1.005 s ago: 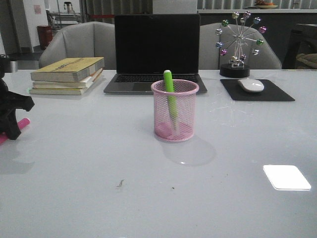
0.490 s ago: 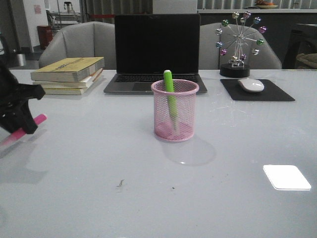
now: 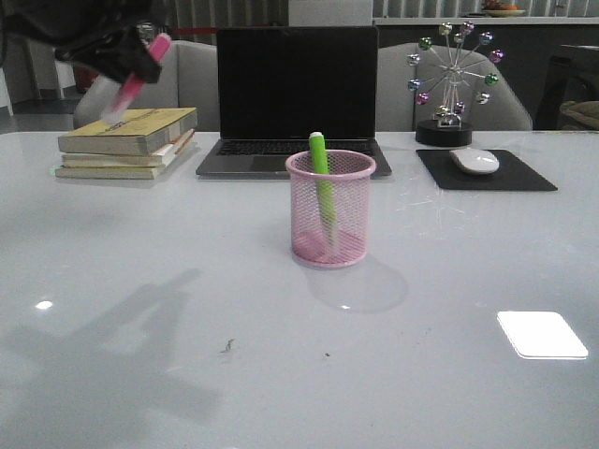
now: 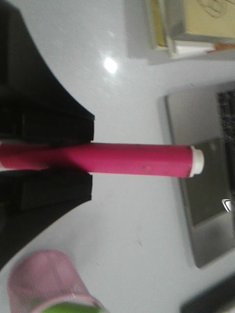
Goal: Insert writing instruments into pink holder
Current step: 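Lift the pink marker upright with the left gripper over the holder, then lower the pink marker into the holder beside the green one, release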
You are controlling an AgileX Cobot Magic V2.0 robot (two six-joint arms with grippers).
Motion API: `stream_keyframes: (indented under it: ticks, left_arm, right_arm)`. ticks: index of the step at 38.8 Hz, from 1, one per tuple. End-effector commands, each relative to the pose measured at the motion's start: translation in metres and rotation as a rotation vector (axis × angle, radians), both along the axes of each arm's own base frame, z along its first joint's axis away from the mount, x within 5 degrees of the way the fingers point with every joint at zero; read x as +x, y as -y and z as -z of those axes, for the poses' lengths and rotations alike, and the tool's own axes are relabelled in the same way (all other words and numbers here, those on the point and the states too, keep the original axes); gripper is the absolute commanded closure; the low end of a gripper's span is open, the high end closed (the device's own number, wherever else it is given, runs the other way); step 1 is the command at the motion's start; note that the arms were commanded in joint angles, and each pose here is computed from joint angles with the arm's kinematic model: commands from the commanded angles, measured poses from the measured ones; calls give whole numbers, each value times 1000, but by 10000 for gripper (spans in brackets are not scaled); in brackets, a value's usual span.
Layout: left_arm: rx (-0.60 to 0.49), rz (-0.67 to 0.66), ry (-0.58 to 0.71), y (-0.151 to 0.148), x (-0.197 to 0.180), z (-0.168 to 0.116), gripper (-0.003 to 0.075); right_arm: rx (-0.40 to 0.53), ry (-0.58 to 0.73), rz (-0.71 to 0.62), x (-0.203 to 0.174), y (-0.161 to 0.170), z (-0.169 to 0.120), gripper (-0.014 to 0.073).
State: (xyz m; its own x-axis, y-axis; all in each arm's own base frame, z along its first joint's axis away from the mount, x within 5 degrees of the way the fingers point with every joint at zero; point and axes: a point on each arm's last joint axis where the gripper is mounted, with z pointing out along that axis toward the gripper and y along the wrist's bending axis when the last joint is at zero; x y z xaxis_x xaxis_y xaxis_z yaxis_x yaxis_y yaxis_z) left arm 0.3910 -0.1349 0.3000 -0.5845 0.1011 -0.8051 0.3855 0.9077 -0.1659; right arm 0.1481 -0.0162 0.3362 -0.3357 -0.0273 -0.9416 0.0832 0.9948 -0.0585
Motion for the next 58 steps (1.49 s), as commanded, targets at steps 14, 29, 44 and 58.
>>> stream_keyframes:
  ticks: [14,29,44,58]
  left_arm:
    - [-238,22,593,100,-50,-78,624]
    - [-316,-4,696,123,-56,-32,619]
    - [-334,40,646,139,-44,7,618]
    - [-385,98,607,160,-48,31,618]
  right_arm:
    - [-24,111,7,0,1,-17,276]
    - [-24,111,7,0,1,-17,276]
    - [-24,111,7,0,1,-17,276]
    - [-24,111,7,0,1,-17,276]
